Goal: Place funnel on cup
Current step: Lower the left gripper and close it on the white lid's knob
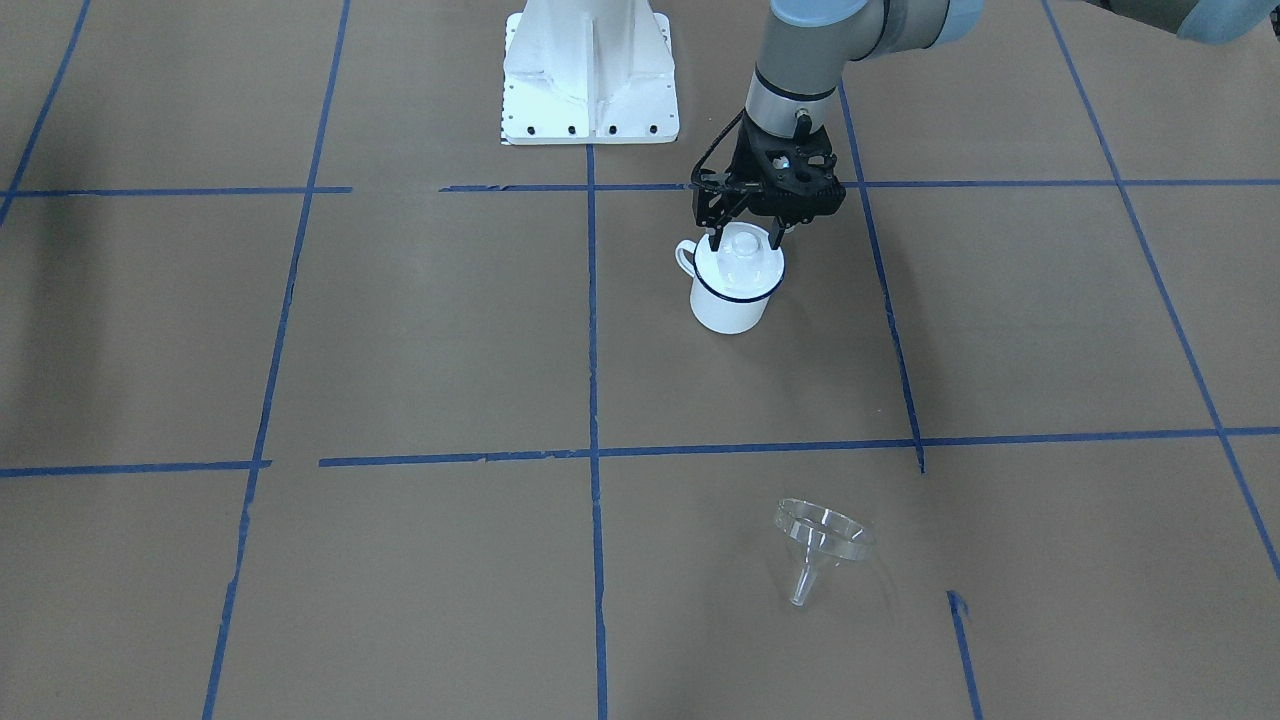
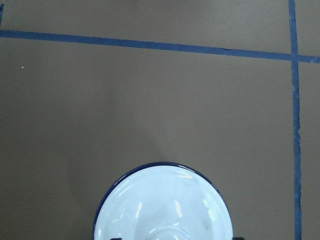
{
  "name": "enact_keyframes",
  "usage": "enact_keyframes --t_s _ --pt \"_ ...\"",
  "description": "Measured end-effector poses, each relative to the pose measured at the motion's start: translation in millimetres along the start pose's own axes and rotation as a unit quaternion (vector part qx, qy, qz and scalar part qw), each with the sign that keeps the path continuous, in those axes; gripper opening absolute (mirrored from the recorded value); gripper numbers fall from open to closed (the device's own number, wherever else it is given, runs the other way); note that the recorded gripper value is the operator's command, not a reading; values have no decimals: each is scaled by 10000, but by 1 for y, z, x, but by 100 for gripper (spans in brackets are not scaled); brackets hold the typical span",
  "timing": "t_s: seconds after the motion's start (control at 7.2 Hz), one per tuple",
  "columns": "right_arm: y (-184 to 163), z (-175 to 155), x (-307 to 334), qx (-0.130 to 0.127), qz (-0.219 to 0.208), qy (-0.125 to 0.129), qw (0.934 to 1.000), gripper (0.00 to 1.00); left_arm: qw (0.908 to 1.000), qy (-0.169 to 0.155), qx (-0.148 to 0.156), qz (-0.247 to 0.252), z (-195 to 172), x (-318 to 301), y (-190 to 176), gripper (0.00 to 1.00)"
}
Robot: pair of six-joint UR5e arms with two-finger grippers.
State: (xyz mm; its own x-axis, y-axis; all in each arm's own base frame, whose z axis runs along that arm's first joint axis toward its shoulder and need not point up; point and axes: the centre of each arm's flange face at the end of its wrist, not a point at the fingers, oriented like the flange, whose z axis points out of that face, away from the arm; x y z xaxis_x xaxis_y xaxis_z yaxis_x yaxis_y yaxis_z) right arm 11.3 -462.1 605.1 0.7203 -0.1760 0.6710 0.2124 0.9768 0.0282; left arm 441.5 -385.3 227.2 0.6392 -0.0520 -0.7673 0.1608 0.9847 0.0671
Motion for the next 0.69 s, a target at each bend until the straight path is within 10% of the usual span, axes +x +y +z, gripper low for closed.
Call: enact_keyframes --t_s 0.14,0.42,0.69 --pt "0 0 0 1 0 0 10000 100 10000 -7 0 0 0 -1 0 59" --pt "0 0 0 1 -1 0 10000 100 10000 -18 0 -3 1 -1 -1 6" --pt "0 0 0 1 -1 0 10000 100 10000 -11 18 -13 -1 -3 -2 0"
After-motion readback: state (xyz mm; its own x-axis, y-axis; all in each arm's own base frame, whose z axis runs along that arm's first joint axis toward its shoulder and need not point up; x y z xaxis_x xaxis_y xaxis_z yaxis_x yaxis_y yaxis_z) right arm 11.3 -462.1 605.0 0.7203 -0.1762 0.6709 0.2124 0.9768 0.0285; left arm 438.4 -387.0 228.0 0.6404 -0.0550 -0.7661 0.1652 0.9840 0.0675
